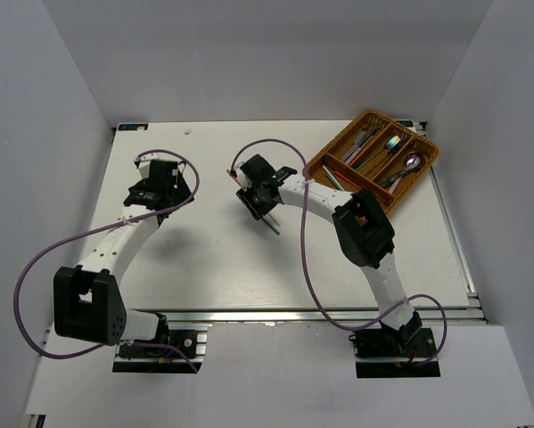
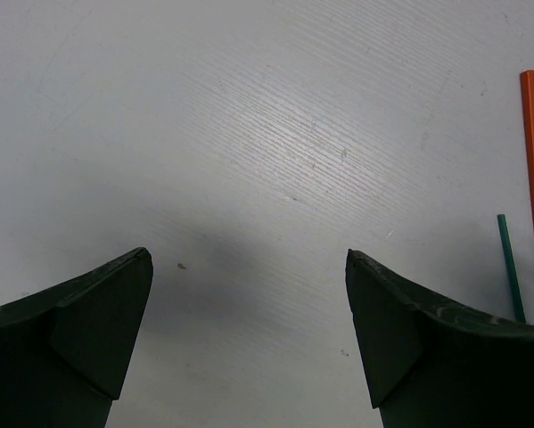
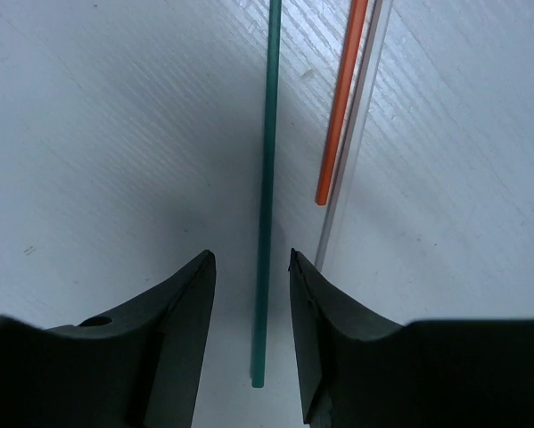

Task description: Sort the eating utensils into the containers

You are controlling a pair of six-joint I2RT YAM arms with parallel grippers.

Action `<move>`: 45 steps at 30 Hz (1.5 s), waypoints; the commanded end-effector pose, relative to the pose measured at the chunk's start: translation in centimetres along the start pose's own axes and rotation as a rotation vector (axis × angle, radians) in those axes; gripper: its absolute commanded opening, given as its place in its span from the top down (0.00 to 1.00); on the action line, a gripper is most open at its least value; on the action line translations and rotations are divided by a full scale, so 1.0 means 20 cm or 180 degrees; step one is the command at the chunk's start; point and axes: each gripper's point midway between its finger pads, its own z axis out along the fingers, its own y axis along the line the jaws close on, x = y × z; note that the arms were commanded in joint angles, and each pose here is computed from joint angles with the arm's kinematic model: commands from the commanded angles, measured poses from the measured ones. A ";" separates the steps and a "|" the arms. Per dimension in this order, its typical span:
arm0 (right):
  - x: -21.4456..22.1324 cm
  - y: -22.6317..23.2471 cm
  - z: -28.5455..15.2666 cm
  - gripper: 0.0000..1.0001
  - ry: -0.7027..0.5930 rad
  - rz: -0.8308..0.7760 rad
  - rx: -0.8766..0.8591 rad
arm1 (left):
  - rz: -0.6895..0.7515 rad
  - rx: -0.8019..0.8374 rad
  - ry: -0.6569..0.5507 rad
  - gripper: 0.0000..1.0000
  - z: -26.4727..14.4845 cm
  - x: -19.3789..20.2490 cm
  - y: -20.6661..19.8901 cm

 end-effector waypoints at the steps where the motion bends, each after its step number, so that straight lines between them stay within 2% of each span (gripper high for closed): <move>1: -0.06 -0.01 -0.05 0.57 -0.0088 -0.0084 0.0057 | -0.0002 0.0077 -0.0065 0.02 -0.03 -0.04 -0.02; 17: 0.18 -0.01 0.09 0.68 0.0367 -0.0101 0.0053 | 0.0005 0.0087 -0.0054 0.02 -0.03 -0.03 -0.02; 18: 0.18 0.00 0.09 0.75 0.0380 -0.0104 0.0026 | 0.0009 0.0083 -0.0046 0.02 -0.03 -0.03 -0.02; 20: 0.18 0.02 0.08 0.82 0.0391 -0.0079 -0.0044 | 0.0009 0.0083 -0.0046 0.02 -0.03 -0.03 -0.02; 22: 0.18 0.05 0.06 1.00 0.0423 -0.0078 -0.0104 | 0.0005 0.0087 -0.0054 0.02 -0.03 -0.03 -0.02; 24: 0.13 0.09 0.03 1.00 0.0326 -0.0093 -0.0155 | 0.0007 0.0085 -0.0050 0.02 -0.03 -0.03 -0.02; 26: 0.06 0.22 -0.06 1.00 0.0062 -0.0066 -0.0620 | 0.0013 0.0087 -0.0046 0.02 -0.03 -0.03 -0.02; 27: -0.10 0.27 -0.17 1.00 -0.0381 -0.0085 -0.0835 | 0.0008 0.0089 -0.0048 0.02 -0.03 -0.03 -0.02; 28: -0.16 0.34 -0.26 1.00 -0.0587 -0.0005 -0.1324 | 0.0008 0.0094 -0.0045 0.02 -0.03 -0.03 -0.02; 29: -0.15 0.36 -0.30 1.00 -0.0659 0.0109 -0.1534 | 0.0006 0.0092 -0.0051 0.02 -0.03 -0.03 -0.02; 30: -0.24 0.35 -0.40 1.00 -0.0900 0.0137 -0.1661 | 0.0010 0.0091 -0.0041 0.02 -0.03 -0.02 -0.02; 32: -0.31 0.23 -0.48 1.00 -0.1033 0.0213 -0.1623 | 0.0013 0.0091 -0.0043 0.02 -0.03 -0.02 -0.02; 36: -0.25 -0.23 -0.59 1.00 -0.0992 0.0008 -0.0555 | 0.0011 0.0097 -0.0045 0.02 -0.03 -0.03 -0.03; 38: -0.07 -0.42 -0.63 1.00 -0.0731 -0.0397 -0.0251 | 0.0002 0.0105 -0.0054 0.02 -0.03 -0.03 -0.03; 39: 0.02 -0.56 -0.64 1.00 -0.0595 -0.0464 0.0059 | 0.0000 0.0107 -0.0058 0.02 -0.03 -0.03 -0.03; 41: 0.14 -0.71 -0.67 1.00 -0.0438 -0.0658 0.0347 | -0.0008 0.0149 -0.0055 0.02 -0.04 -0.03 -0.04; 43: 0.24 -0.88 -0.75 1.00 -0.0372 -0.0474 0.0550 | -0.0003 0.0158 -0.0040 0.02 -0.03 -0.03 -0.04; 45: 0.25 -1.00 -0.81 1.00 -0.0476 -0.0350 0.0721 | -0.0001 0.0190 -0.0017 0.02 -0.03 -0.02 -0.05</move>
